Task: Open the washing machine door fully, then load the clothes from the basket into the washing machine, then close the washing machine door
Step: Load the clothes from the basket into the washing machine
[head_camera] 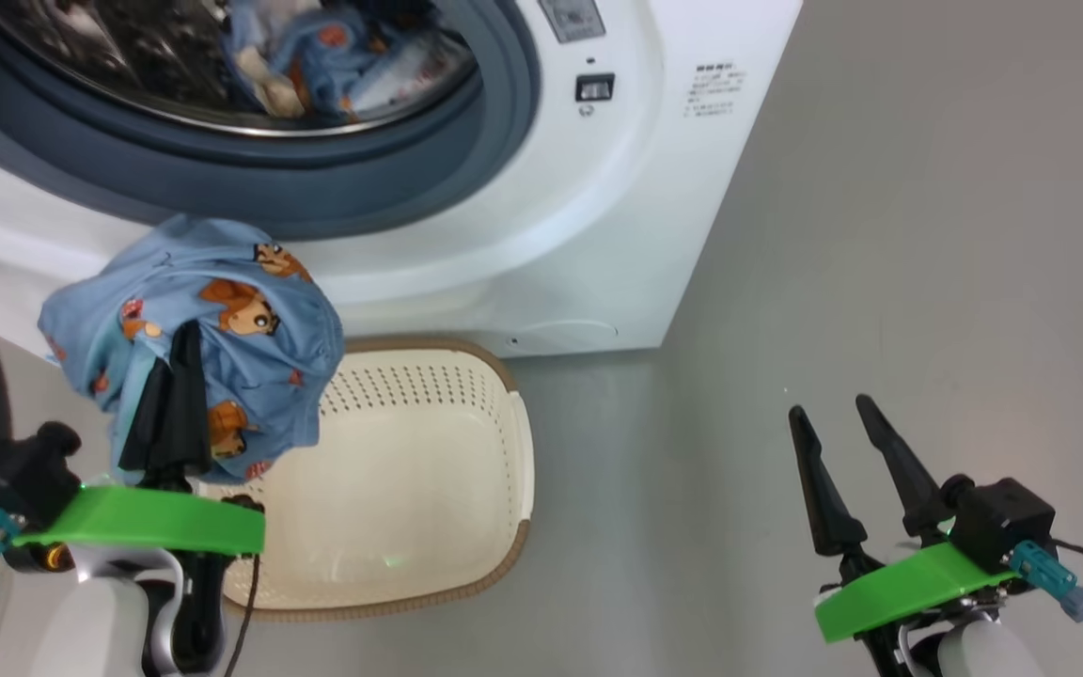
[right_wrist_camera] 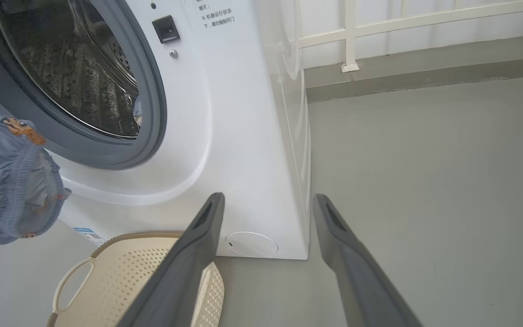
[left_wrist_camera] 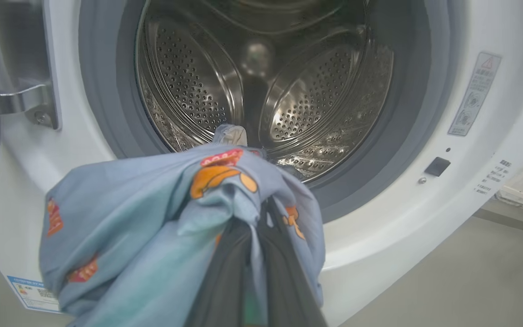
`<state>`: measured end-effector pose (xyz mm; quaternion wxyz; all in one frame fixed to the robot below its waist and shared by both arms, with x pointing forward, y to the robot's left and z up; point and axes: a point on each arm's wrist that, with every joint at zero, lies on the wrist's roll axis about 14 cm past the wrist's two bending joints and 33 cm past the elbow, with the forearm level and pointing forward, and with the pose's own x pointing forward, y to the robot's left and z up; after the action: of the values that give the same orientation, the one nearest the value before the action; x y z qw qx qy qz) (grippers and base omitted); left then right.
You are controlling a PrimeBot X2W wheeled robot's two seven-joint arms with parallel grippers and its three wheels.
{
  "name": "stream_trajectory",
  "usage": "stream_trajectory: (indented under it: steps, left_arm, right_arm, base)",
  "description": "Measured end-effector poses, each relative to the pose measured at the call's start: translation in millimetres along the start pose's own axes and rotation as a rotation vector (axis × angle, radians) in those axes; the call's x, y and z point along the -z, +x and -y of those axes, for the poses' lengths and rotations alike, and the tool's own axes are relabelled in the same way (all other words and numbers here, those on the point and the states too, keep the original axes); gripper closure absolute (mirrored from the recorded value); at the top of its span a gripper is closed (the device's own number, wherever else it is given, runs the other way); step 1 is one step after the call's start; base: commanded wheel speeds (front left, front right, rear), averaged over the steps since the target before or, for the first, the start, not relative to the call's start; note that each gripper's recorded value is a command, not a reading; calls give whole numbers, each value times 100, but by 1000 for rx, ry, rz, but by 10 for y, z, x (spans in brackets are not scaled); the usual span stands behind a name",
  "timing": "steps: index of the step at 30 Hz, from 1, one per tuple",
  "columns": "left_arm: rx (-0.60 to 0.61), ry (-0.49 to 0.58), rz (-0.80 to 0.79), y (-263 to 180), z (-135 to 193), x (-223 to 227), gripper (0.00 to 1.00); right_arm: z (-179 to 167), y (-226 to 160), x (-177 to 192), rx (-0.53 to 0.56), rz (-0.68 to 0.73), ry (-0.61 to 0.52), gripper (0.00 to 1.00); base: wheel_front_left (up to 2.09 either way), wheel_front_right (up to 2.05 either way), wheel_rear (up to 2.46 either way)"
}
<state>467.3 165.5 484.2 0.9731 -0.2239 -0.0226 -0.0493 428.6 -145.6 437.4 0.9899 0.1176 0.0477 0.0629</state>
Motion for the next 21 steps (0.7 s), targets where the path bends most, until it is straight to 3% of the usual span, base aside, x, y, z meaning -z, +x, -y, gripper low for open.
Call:
stream_trajectory:
  steps: [13, 21]
  left_arm:
    - [28, 119, 161, -334, 180, -633, 100]
    - [43, 256, 193, -596, 252, -796, 100]
  right_arm:
    - [-165, -204, -200, -36, 45, -4, 0]
    - [-196, -352, -321, -38, 77, -4, 0]
  base:
    - [0, 0, 0]
    - [0, 0, 0]
